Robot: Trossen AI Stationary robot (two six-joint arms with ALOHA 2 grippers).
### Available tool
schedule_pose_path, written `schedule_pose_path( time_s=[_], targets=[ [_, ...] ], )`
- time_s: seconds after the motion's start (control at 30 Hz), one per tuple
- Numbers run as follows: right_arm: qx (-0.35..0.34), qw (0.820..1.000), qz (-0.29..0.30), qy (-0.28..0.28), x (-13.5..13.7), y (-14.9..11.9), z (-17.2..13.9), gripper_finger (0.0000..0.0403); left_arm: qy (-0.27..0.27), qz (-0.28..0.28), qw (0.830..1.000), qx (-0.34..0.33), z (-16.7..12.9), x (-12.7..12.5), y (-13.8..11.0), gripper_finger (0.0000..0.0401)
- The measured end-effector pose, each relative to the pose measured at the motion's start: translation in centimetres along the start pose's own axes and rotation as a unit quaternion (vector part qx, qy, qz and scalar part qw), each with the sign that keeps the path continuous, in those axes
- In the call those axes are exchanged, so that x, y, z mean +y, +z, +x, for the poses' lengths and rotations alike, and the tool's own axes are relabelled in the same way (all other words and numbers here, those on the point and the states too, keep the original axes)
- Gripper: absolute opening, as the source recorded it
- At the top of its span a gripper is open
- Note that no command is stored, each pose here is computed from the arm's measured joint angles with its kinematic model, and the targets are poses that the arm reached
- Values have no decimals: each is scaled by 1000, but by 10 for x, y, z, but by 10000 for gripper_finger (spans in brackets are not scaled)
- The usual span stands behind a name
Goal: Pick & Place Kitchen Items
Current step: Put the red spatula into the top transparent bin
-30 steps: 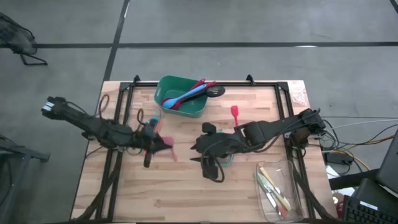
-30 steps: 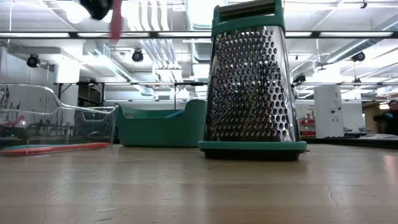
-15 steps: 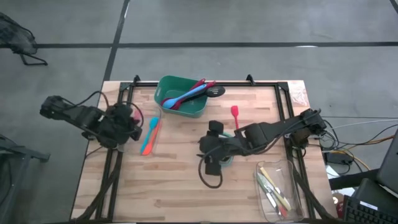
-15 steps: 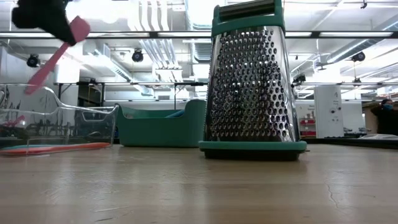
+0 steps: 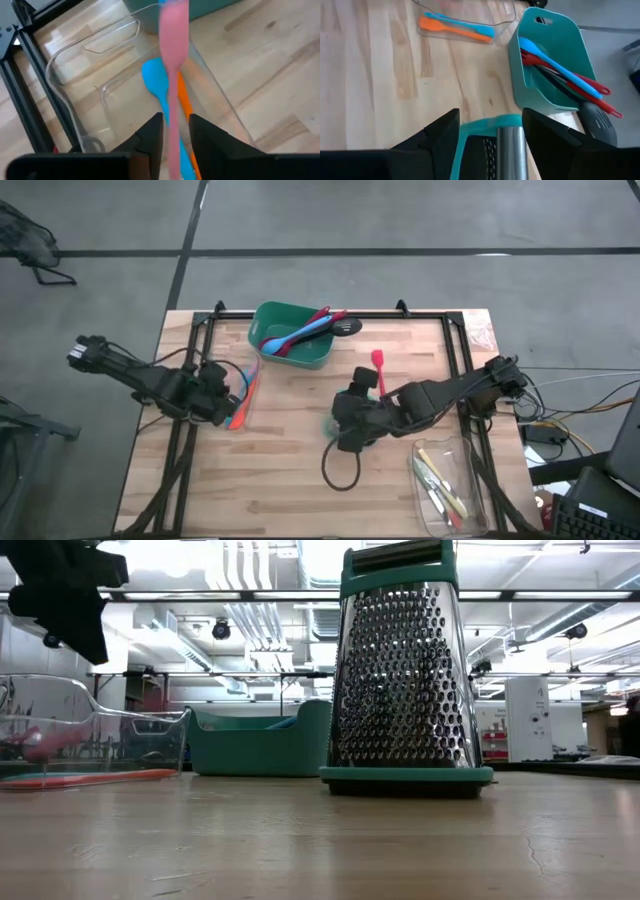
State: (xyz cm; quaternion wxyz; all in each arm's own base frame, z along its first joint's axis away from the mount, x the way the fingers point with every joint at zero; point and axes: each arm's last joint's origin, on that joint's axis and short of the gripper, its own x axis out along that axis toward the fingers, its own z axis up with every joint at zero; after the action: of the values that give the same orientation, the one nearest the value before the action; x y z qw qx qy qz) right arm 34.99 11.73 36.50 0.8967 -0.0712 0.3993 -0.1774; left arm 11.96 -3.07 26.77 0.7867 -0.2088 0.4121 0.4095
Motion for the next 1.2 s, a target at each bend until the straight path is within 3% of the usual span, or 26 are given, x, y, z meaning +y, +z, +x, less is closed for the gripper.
schedule_pose_path(
  time_s=[0.17,0.27,0.47,0.67,0.77,0.87,0.97,1.13,1.2],
  targets=[
    [-5,1000,0,-5,-6,0,-8,197,2,27,1000,-12,2,-4,0,127],
    [-8,999,-8,-42,-12,-2,-11,188,-13,26,998,-47,1,-8,4,132],
    [14,993,-7,-114,-35,-15,-33,169,-120,39,979,-162,-8,-41,16,133],
    [8,988,76,-138,-66,-27,-67,153,-245,99,921,-287,-23,-88,23,133],
    [-13,983,122,-140,-79,-31,-80,149,-278,125,884,-356,-27,-107,23,133],
    [-27,973,173,-150,-91,-39,-87,148,-305,110,849,-416,-26,-121,23,133],
    [-28,959,232,-163,-105,-50,-87,148,-341,90,818,-455,-21,-131,21,133],
    [26,938,289,-187,-132,-70,-68,143,-413,113,764,-482,-15,-144,14,133],
    [52,927,311,-201,-146,-80,-59,138,-434,119,751,-483,-15,-148,12,133]
  ],
)
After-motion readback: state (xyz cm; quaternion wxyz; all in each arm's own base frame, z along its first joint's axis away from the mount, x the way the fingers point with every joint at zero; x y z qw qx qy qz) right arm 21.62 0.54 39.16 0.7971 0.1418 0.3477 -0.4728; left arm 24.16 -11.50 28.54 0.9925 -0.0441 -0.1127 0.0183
